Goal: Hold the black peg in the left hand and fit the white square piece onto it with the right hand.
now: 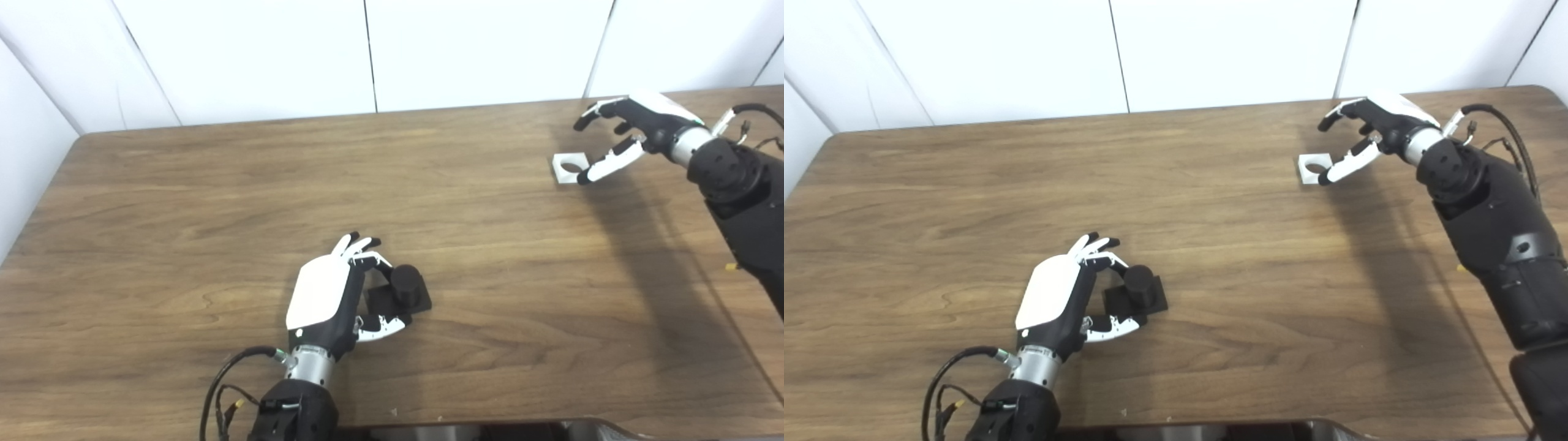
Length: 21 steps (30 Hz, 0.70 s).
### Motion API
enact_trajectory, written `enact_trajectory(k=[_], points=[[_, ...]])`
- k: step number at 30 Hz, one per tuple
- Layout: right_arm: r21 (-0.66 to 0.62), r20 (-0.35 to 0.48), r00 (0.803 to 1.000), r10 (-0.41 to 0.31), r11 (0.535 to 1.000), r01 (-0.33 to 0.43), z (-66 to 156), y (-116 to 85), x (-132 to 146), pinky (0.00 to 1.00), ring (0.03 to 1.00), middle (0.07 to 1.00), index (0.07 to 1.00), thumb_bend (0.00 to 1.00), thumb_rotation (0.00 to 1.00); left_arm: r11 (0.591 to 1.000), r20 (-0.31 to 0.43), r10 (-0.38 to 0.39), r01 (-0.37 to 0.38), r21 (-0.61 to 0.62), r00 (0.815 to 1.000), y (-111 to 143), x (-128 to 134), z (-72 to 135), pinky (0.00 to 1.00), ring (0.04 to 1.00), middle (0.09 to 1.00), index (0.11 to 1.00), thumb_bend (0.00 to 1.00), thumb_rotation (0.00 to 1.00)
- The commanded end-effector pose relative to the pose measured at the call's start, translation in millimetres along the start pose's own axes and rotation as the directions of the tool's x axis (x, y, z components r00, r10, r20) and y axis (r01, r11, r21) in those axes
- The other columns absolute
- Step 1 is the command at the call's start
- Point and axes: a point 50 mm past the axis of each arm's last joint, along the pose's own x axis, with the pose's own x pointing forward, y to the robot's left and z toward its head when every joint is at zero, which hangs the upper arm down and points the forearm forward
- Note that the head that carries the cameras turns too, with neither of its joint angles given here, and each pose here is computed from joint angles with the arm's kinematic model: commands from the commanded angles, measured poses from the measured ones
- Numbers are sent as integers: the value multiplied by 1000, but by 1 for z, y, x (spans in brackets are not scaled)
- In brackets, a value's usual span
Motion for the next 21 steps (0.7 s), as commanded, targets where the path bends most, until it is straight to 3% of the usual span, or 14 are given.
enact_trajectory(k=[1, 21], points=[[-35, 46, 996, -76, 996, 78, 14, -39, 3, 789, 911, 919, 731, 917, 209, 1000, -2, 11, -11, -2, 1000, -2, -2, 4, 800, 950, 867, 486, 507, 75], [-66, 77, 995, -62, 996, 67, 25, -23, 11, 806, 924, 909, 656, 893, 159, 1000, 1, 5, -5, 0, 1000, -4, 1, 6, 815, 954, 866, 489, 506, 76]])
